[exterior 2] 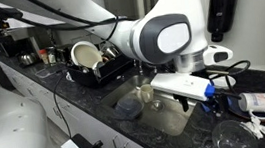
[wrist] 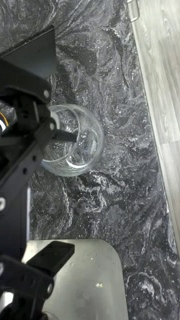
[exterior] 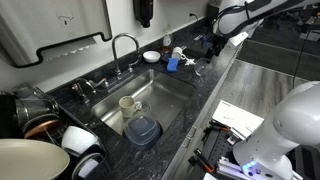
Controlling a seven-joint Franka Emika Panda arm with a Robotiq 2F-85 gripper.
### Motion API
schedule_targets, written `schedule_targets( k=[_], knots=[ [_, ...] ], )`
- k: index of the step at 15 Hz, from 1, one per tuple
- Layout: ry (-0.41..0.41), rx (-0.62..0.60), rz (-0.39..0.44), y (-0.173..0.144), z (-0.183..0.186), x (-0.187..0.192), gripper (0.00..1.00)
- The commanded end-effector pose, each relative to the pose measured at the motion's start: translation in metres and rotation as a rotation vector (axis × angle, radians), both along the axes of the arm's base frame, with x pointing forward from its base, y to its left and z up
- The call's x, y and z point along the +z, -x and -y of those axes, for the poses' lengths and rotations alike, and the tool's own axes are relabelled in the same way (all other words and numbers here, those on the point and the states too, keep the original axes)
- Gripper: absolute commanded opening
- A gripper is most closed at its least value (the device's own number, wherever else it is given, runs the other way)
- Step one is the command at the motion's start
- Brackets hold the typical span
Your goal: Pick up the cup and put it in the sink
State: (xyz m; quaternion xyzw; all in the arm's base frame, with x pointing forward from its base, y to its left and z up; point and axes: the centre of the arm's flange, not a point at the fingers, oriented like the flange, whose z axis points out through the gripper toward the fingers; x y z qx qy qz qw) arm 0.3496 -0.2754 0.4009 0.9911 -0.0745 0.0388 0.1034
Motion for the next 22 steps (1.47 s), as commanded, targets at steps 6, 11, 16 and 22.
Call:
schedule_targets(
  k=[6, 11, 16, 22],
  knots=[
    [0.057, 0.233, 0.070, -0.024, 0.046, -0.032, 1.00],
    [-0.059, 0.234, 0.119, -0.026, 0.058, -0.060, 1.00],
    [-0.114, 0.236, 0.138, -0.031, 0.059, -0.081, 1.00],
    [-0.110, 0.201, 0.102, -0.039, 0.069, -0.098, 1.00]
  ],
)
